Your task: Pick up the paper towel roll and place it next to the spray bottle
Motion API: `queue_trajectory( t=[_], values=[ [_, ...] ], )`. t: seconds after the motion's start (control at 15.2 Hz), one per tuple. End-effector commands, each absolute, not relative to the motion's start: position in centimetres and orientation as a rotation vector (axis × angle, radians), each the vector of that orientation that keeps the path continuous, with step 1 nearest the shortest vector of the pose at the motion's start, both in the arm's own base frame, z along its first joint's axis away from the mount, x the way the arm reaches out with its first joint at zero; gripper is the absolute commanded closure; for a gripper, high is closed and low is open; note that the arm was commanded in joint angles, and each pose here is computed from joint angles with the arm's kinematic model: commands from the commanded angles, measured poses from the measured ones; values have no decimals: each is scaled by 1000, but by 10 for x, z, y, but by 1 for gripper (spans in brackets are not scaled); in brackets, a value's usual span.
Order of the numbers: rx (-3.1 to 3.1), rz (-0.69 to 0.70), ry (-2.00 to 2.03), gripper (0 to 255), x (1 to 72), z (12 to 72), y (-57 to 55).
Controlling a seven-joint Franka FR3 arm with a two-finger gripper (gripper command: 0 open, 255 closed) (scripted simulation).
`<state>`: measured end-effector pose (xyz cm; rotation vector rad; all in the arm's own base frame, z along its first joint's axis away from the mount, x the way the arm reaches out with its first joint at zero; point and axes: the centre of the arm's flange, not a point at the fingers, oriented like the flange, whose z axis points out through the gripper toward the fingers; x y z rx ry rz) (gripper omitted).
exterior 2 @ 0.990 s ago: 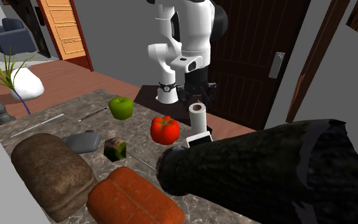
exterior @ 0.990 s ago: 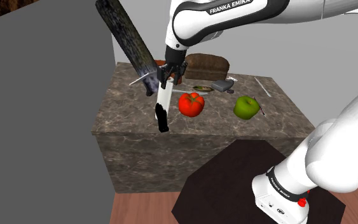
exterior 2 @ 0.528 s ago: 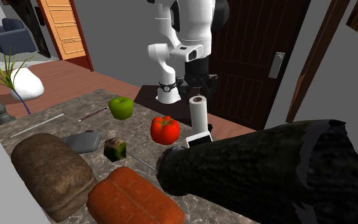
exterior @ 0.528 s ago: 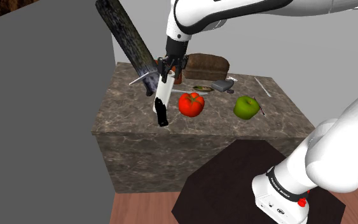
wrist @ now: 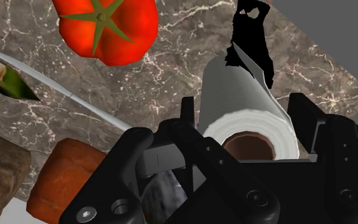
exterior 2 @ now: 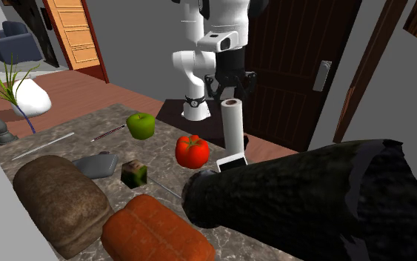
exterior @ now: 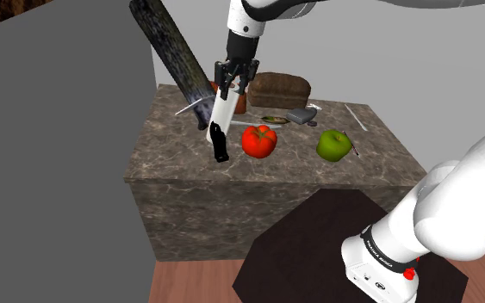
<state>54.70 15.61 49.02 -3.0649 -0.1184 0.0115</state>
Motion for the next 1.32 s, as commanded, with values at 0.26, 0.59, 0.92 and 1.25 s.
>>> queue_trajectory(
  t=[0.26,0.59,0.92,1.25],
  values=[
    [-3065,12,-118,255,547,521,156],
    [-3065,12,-118,255,547,548,156],
    [-3065,12,-118,255,547,574,156],
    [-3065,12,-118,255,547,600,156]
  ],
)
